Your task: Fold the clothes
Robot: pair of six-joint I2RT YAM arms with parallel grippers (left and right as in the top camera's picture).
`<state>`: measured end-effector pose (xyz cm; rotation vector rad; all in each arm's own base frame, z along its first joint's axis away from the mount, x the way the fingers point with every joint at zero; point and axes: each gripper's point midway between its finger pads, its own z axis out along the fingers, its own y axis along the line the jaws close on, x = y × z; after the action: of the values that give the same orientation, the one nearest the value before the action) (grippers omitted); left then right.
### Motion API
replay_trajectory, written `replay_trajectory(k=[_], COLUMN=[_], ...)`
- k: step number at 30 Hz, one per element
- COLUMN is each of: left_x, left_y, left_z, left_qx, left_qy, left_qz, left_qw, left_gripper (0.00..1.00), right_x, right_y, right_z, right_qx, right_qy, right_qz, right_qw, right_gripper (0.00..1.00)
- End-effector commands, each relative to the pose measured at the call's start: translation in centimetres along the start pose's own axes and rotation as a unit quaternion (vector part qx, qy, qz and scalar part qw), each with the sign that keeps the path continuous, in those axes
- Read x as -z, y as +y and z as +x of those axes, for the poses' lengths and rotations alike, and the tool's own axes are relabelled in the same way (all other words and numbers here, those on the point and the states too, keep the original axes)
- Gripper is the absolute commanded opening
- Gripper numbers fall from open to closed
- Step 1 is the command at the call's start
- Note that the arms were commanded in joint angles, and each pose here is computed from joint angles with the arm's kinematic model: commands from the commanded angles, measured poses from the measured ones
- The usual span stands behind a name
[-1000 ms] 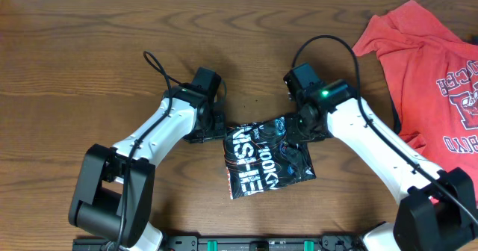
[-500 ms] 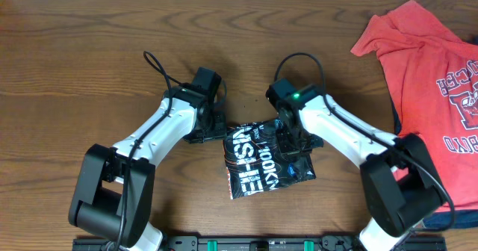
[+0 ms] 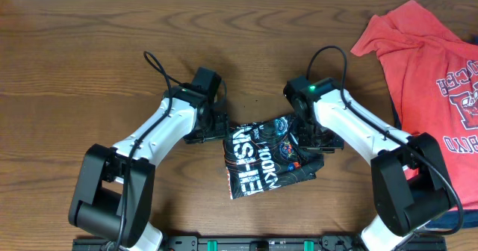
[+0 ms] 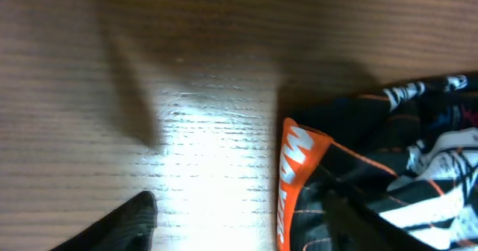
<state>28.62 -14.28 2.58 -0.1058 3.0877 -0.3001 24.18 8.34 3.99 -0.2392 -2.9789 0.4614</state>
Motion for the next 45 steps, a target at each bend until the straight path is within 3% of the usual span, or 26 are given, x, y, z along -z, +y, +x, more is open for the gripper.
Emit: replay_trajectory(k=[1,2,8,14,20,29,30,34,36,41,45], left_x=[0.0,0.0,-0.5,-2.0,-1.8,-3.3,-3.6,-4.0,-4.0,-2.9,-0.5], left_y=[-0.9,-1.1,-1.7,-4.3,-6.0,-6.4,-6.3,-5.1,-3.8,0.1,5.7], left_z=[0.2,0.3,0.3,0.0,0.1,2.1,2.3,1.8,0.3,-4.8,-10.0], left_qx=[0.001,0.001,0.000,-0.036,-0.062,-0.087,-0.088,-0.088,-0.079,-0.032,0.045], left_qy=[0.012,0.014,0.016,0.020,0.025,0.035,0.036,0.021,-0.005,-0.079,-0.152], left_qz=[0.023,0.027,0.048,0.126,0.174,0.173,0.173,0.142,0.113,0.071,0.045], left_qw=[1.000,1.000,0.999,0.991,0.983,0.980,0.980,0.986,0.990,0.994,0.986], left_gripper=[0.94,0.99,0.98,0.99,0.74,0.72,0.65,0.19,0.07,0.06,0.06], right_x=[0.5,0.6,0.7,0.7,0.7,0.9,0.9,1.9,2.7,5.5,7.5], right_y=[-0.7,-0.7,-1.1,-0.8,-0.8,-0.5,-0.5,-0.8,-1.1,-2.5,-3.5], right_z=[-0.4,-0.5,-0.7,-0.6,-0.6,-0.5,-0.5,-0.6,-0.7,-0.8,-0.5], right_qx=[-0.025,-0.026,-0.035,-0.037,-0.037,-0.048,-0.048,-0.053,-0.059,-0.079,-0.066], right_qy=[-0.014,-0.016,-0.017,-0.011,-0.011,-0.009,-0.011,-0.024,-0.037,-0.079,-0.113], right_qz=[0.001,-0.001,-0.007,-0.017,-0.017,-0.027,-0.028,-0.039,-0.050,-0.083,-0.104], right_qw=[1.000,1.000,0.999,0.999,0.999,0.998,0.998,0.998,0.996,0.990,0.986], right_gripper=[0.08,0.08,0.09,0.08,0.08,0.08,0.08,0.07,0.08,0.09,0.10])
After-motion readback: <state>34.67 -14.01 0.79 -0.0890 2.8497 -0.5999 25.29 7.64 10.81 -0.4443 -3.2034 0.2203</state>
